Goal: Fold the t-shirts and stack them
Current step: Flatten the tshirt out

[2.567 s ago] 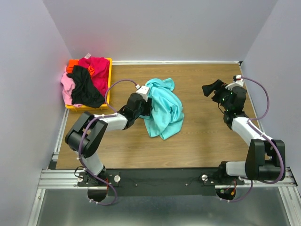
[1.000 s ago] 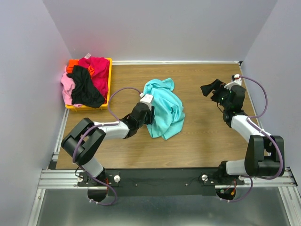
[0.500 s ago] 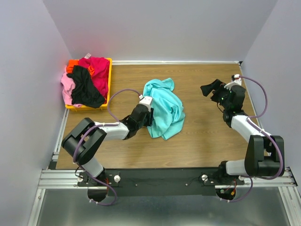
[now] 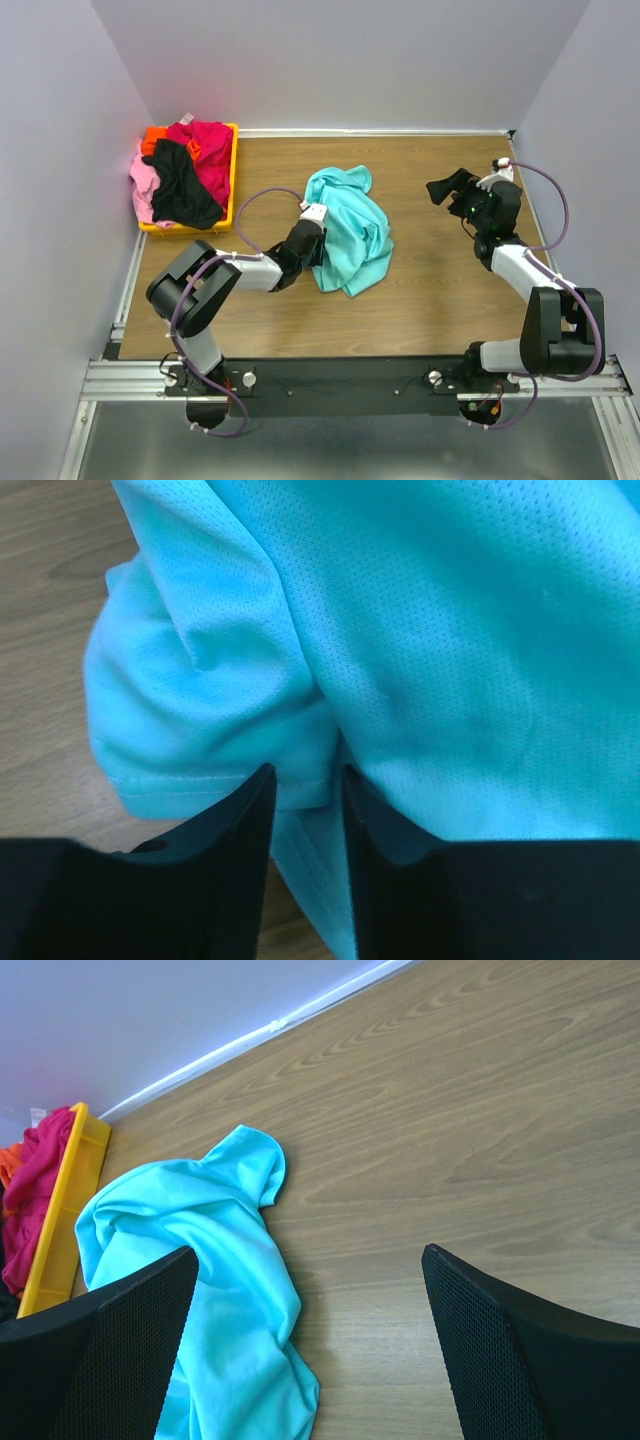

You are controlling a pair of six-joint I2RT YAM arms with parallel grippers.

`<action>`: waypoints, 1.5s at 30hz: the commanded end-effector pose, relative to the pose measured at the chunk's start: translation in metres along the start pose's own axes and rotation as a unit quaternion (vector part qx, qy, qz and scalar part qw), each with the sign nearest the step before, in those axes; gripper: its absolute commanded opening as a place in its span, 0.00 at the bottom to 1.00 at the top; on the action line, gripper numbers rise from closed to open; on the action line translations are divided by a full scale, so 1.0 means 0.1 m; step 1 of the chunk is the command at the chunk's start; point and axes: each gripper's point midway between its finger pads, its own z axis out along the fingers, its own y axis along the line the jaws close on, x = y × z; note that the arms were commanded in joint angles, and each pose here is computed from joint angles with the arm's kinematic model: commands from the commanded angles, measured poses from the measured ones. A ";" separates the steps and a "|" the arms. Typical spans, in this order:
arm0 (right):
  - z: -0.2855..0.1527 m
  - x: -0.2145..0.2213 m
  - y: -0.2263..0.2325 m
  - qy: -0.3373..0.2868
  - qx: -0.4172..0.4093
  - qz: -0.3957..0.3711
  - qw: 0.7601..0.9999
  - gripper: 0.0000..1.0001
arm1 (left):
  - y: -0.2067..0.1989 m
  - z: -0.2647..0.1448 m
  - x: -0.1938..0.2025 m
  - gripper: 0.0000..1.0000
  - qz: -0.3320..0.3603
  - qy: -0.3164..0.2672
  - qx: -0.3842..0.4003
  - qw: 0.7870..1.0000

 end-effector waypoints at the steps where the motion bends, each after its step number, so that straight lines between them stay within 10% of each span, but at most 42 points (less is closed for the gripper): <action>1: -0.01 -0.13 0.11 -0.009 -0.016 -0.006 1.000 1.00 | 0.09 0.00 -0.06 0.32 0.007 -0.012 -0.033 0.999; 9: 0.08 0.00 0.21 0.025 -0.052 -0.010 0.998 0.99 | 0.14 -0.19 -0.37 0.00 0.001 -0.058 -0.043 0.997; 31: 1.41 1.27 0.66 0.216 -0.110 -0.011 0.970 0.95 | 0.58 -1.82 -1.31 0.00 -0.101 -0.250 -0.058 0.961; 45: 1.84 1.67 1.15 0.246 -0.172 -0.009 0.954 0.94 | 0.67 -1.93 -1.19 0.00 -0.108 -0.250 -0.060 0.960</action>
